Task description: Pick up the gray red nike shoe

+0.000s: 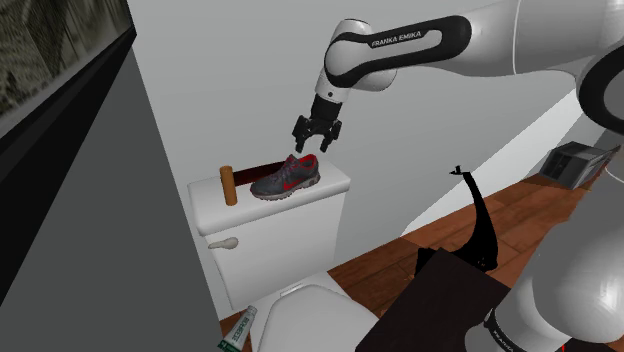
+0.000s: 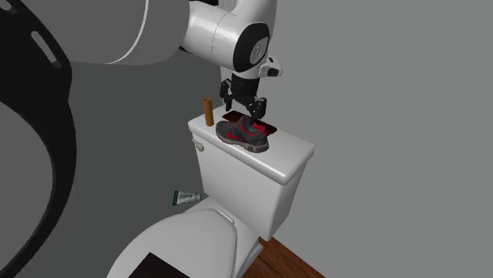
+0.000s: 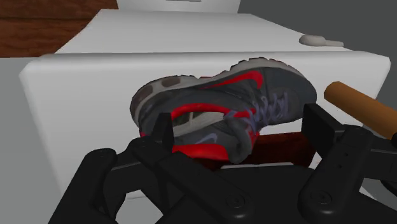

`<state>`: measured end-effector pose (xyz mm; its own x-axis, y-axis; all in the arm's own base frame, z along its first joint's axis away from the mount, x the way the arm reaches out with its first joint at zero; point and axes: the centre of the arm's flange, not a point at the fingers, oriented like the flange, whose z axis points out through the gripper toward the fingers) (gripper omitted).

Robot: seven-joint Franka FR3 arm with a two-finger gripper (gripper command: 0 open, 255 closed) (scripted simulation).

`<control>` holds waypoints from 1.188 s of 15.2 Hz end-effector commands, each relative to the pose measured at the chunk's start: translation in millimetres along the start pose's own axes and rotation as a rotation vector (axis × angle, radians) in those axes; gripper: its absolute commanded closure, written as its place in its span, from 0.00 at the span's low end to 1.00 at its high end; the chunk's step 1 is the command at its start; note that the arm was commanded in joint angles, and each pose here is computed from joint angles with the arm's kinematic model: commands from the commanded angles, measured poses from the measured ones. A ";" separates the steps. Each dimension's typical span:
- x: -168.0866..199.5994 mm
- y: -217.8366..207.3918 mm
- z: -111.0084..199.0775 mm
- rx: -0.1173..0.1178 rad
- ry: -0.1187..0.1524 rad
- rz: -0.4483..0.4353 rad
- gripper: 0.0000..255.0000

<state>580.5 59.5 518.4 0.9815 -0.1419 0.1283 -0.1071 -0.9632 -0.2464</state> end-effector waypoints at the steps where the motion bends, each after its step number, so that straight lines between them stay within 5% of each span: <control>1: 21.7 -7.1 12.2 0.011 0.006 -0.003 0.00; 4: 50.5 -16.8 25.8 0.025 0.013 -0.008 0.00; 13: 45.4 -6.9 64.2 0.025 0.013 -0.008 0.00; 14: 44.8 -6.7 64.6 0.025 0.013 -0.008 1.00; 18: 44.8 -6.8 64.7 0.025 0.013 -0.008 1.00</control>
<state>635.4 74.0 464.9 0.9799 -0.1380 0.1442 -0.0953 -0.9583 -0.2695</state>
